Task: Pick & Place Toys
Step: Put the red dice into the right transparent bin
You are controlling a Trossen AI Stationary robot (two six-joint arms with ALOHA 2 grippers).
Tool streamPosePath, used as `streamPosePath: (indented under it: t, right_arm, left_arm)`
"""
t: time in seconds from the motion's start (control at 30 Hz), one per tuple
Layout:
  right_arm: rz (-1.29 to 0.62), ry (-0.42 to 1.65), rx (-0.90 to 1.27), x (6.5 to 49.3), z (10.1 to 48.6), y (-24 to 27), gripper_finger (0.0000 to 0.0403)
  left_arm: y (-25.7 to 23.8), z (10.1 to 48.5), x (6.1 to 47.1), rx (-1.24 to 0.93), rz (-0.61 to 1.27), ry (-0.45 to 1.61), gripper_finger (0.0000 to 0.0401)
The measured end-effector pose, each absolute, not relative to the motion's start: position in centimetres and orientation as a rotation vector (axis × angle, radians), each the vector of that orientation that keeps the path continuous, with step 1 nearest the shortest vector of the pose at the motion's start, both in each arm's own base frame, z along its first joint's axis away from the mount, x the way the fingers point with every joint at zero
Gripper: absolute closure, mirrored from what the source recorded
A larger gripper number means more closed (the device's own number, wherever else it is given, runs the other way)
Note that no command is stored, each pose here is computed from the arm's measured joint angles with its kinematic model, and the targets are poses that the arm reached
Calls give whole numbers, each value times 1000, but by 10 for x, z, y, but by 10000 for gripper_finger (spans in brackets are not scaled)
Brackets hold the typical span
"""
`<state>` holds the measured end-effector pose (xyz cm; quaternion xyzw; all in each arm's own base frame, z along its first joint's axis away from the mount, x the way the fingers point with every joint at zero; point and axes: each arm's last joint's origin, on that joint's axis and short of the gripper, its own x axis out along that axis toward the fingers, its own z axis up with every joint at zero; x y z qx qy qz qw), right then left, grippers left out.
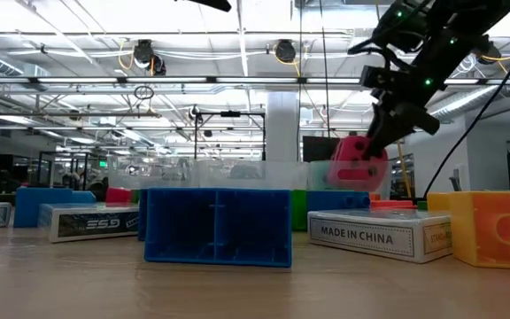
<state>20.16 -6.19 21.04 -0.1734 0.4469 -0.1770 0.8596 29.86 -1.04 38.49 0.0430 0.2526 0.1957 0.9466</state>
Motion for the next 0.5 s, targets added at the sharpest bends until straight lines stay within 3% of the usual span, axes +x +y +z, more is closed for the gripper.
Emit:
streamPosePath:
  t: [0.23,0.5]
  right_arm:
    - [-323,955,-467,202,198,-62,318]
    - [-328,885,-496,206,198,-62,235]
  left_arm:
    - [-10,385,299,85,399,512,130]
    - [-10,385,299,81,400,510,130]
